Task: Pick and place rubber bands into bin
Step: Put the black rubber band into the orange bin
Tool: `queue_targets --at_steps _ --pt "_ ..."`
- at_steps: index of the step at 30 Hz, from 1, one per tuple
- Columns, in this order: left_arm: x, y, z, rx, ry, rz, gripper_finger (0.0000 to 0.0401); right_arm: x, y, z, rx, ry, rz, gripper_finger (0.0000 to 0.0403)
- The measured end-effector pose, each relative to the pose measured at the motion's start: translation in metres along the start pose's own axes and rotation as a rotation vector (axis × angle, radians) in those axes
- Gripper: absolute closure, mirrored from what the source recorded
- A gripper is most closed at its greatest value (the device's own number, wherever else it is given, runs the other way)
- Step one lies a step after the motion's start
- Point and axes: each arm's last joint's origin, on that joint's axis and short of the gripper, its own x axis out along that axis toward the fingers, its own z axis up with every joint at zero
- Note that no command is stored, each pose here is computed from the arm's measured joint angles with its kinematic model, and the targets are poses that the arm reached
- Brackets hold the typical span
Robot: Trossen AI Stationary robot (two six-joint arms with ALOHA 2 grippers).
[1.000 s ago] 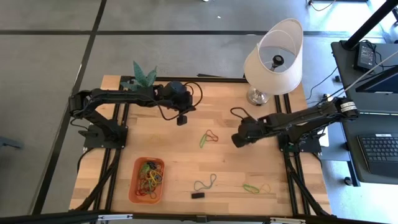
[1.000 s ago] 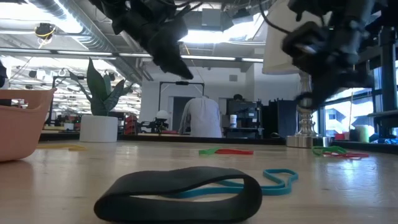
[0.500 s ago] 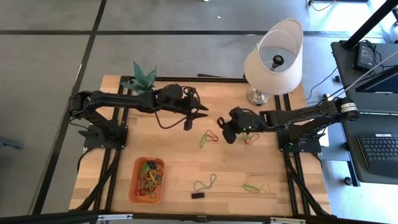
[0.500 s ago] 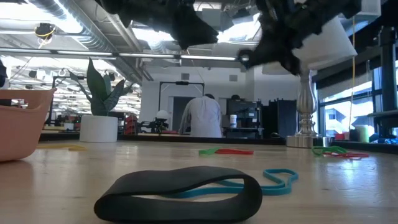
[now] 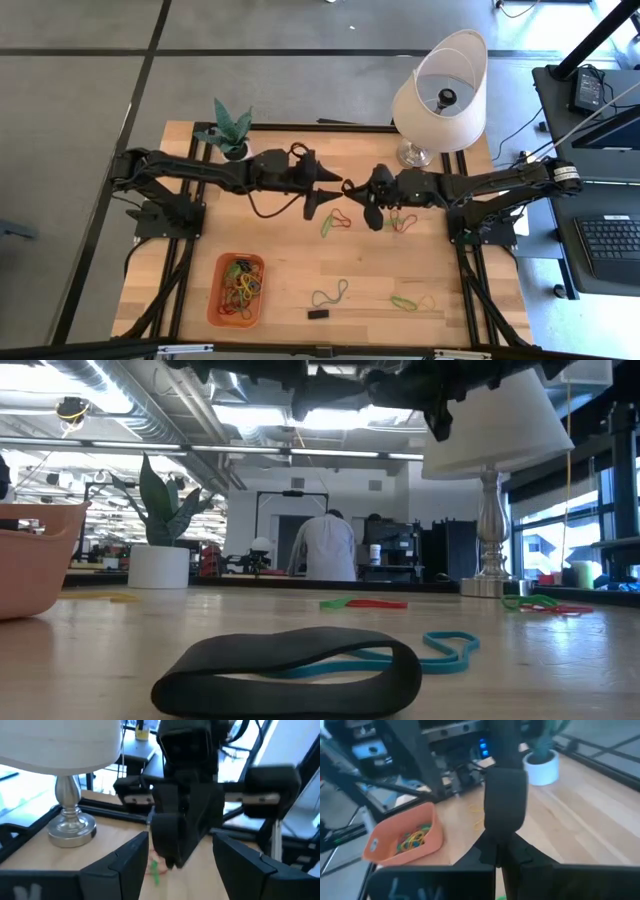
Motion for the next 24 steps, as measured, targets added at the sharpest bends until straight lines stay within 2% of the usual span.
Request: queue_targets --at_steps 6,9,14,18,22,24 --pt "0.007 -0.017 -0.004 -0.047 -0.053 0.018 0.0187 -0.001 0.004 -0.002 -0.042 0.031 0.072 0.0398" --pt "0.015 -0.025 -0.011 -0.088 -0.031 0.019 0.0188 -0.001 0.007 -0.003 -0.064 0.035 0.084 0.0398" --pt "0.027 -0.037 -0.013 -0.097 -0.032 0.027 0.0211 -0.002 0.011 -0.006 -0.072 0.063 0.125 0.0398" --pt "0.028 -0.04 -0.012 -0.094 -0.042 0.048 0.027 -0.003 0.012 -0.009 -0.074 0.091 0.138 0.0398" --pt "0.028 -0.047 -0.013 -0.094 -0.037 0.033 0.0367 -0.003 0.014 -0.01 -0.077 0.093 0.146 0.0398" --pt "0.027 -0.051 -0.014 -0.107 -0.03 0.025 0.0389 -0.003 0.014 -0.01 -0.076 0.094 0.148 0.0398"
